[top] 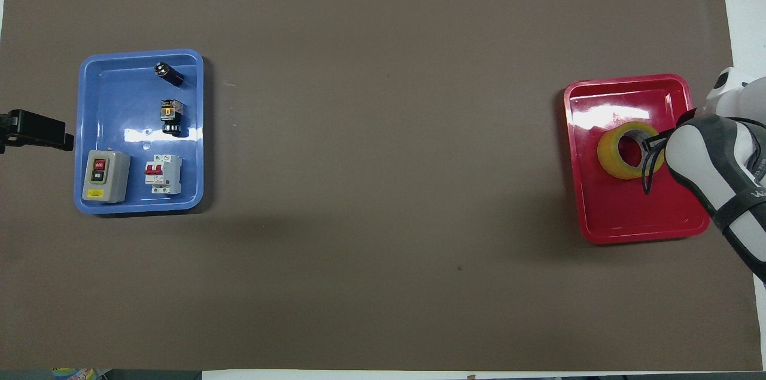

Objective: Place and move tape with both arms
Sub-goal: 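Carry the tape with the right gripper into the red tray, then release the tape and withdraw the right gripper from the tray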

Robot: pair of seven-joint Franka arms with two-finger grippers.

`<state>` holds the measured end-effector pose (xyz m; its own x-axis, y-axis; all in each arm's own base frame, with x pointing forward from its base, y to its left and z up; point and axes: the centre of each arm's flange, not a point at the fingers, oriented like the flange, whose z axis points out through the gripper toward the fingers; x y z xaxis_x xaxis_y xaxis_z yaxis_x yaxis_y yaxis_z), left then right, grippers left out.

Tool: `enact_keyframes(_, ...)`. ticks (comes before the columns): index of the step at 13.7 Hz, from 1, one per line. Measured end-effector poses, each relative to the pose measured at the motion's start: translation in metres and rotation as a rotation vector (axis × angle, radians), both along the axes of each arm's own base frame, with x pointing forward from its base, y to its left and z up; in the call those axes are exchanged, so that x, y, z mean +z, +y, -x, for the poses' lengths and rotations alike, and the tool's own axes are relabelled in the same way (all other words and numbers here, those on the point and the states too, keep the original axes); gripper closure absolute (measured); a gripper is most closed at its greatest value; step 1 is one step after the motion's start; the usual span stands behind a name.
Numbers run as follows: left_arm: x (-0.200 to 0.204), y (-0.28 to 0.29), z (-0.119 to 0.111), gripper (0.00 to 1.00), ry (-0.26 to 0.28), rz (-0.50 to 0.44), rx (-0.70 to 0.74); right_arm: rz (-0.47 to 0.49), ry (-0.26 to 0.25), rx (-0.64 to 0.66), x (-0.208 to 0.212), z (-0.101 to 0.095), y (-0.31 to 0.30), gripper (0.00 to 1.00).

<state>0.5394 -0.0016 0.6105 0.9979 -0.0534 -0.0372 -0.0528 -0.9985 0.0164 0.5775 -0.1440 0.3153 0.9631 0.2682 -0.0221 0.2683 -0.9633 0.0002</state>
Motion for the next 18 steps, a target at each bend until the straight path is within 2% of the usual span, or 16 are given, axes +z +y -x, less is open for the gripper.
enact_keyframes(2,0.000,0.000,0.000,0.00,0.000,0.000,0.000,0.000,0.001,0.000,-0.001,0.000,0.000,0.76)
enact_keyframes(3,0.000,0.000,0.000,0.00,0.000,0.000,0.000,0.000,0.001,0.000,-0.001,0.000,0.000,0.68)
enact_keyframes(6,0.000,0.000,0.000,0.00,0.000,0.000,0.000,0.003,-0.015,0.003,0.007,-0.004,0.001,0.34)
enact_keyframes(8,0.000,0.000,0.000,0.00,0.000,0.000,0.000,0.000,-0.028,0.016,0.030,-0.010,0.007,0.14)
enact_keyframes(9,0.000,0.000,0.000,0.00,0.000,0.000,0.000,-0.006,-0.024,0.024,0.051,-0.014,0.013,0.01)
enact_keyframes(13,0.000,0.000,0.000,0.00,0.000,0.000,0.000,-0.026,-0.001,-0.014,0.157,-0.015,0.048,0.00)
enact_keyframes(18,0.000,0.000,0.000,0.00,0.000,0.000,0.000,-0.029,0.017,-0.076,0.267,0.007,0.053,0.00)
